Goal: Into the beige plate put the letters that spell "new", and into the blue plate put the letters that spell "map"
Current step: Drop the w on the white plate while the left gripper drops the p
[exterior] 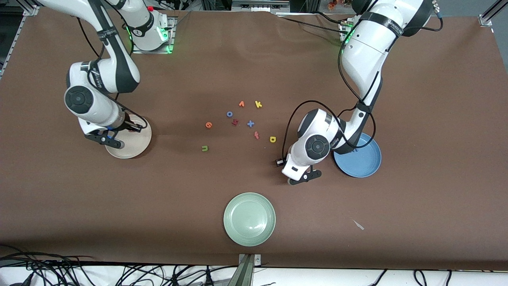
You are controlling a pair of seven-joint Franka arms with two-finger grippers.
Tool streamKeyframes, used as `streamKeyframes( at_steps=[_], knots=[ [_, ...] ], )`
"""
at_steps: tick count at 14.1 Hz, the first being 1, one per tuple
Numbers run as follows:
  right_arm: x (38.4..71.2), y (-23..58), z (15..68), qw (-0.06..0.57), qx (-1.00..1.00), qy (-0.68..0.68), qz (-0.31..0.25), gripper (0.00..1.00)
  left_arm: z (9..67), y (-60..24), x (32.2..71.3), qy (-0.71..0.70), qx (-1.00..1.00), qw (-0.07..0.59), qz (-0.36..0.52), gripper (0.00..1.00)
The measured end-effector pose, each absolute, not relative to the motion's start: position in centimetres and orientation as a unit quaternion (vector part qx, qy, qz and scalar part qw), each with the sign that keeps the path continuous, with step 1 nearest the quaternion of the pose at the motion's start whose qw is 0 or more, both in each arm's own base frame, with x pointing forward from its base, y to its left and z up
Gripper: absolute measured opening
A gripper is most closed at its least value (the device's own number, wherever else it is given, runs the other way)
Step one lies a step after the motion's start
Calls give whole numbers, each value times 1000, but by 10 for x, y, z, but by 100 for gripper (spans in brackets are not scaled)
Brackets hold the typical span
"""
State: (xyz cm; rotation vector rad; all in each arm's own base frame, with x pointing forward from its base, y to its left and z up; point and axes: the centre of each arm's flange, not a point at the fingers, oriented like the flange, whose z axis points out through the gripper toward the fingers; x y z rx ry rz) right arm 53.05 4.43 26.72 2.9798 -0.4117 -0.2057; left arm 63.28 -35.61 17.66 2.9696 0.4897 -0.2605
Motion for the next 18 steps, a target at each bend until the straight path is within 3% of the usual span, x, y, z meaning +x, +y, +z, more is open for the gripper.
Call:
streamKeyframes(
  at_steps=[3, 4, 10, 11, 18],
  knots=[
    [520, 27, 251, 63, 988, -123, -75, 27, 197, -347, 639, 164, 980, 51, -101, 29],
    [520, 27, 248, 62, 987, -124, -77, 32, 208, -342, 641, 164, 980, 47, -107, 29],
    [540, 50, 275, 40, 986, -140, -84, 83, 271, -247, 661, 69, 983, 40, -164, 29],
    [545, 64, 283, 27, 985, -146, -84, 97, 275, -226, 664, 55, 982, 43, -174, 29],
    [557, 180, 272, 17, 986, -147, -80, 100, 259, -147, 663, 1, 972, 40, -233, 29]
  ],
)
